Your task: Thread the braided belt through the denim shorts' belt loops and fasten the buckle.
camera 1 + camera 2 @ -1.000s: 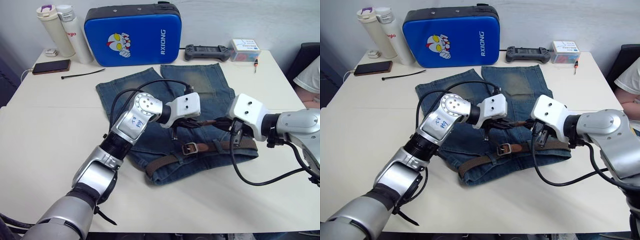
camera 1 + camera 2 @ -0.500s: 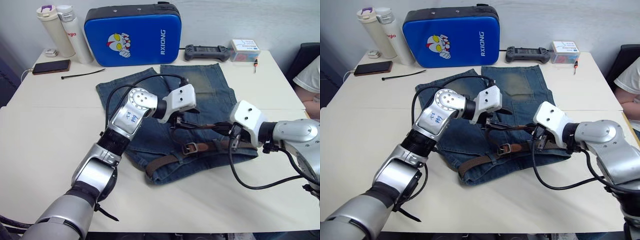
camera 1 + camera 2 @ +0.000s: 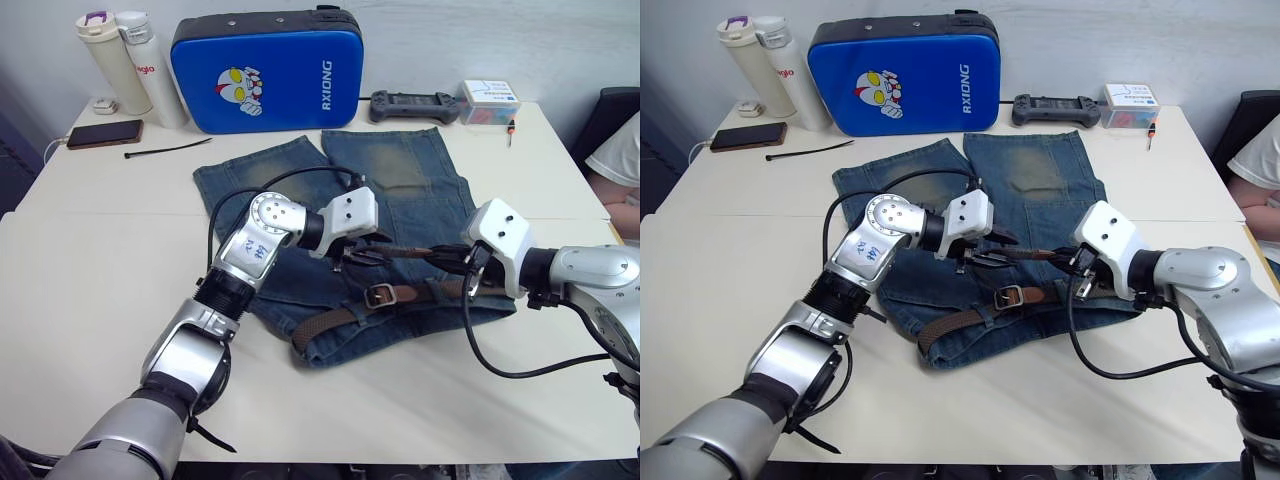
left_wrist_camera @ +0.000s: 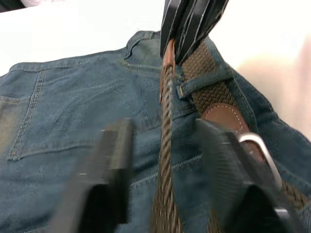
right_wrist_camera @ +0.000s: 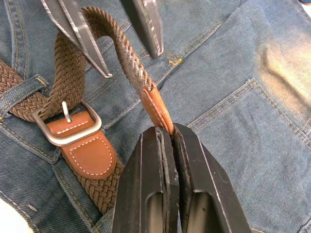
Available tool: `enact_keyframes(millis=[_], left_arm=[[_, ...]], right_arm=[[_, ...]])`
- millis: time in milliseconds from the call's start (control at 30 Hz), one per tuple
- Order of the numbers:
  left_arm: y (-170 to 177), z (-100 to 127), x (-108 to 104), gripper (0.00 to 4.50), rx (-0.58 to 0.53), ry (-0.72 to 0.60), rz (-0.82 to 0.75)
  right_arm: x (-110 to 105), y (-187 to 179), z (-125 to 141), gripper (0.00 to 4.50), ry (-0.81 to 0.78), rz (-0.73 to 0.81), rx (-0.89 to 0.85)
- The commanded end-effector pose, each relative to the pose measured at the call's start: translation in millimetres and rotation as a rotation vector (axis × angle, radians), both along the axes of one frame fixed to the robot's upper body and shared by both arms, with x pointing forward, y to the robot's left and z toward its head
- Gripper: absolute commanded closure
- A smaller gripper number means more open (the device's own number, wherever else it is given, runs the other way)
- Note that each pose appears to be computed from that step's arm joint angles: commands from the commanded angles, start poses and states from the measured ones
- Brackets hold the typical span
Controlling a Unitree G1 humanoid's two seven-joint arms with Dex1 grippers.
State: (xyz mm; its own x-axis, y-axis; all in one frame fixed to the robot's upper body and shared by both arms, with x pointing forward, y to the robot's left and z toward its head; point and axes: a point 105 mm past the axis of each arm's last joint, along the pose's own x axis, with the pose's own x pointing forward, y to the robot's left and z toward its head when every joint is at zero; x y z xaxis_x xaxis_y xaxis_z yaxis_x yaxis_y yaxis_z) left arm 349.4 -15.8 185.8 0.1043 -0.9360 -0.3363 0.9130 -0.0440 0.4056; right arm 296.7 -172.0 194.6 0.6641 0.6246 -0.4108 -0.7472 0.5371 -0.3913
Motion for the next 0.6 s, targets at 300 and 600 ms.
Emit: enact_keyframes(millis=[300,600], left_arm=[[-9,11,-2,3.54,-0.044,-0.008,-0.023],[-10,23,1,4.46,-0.053,-0.069,-0.013]], right_arm=[[-5,4,15,4.50,-0.058,0.017,-0.009],[-2,1,22,4.50,-0.104,-0.041,0.036]])
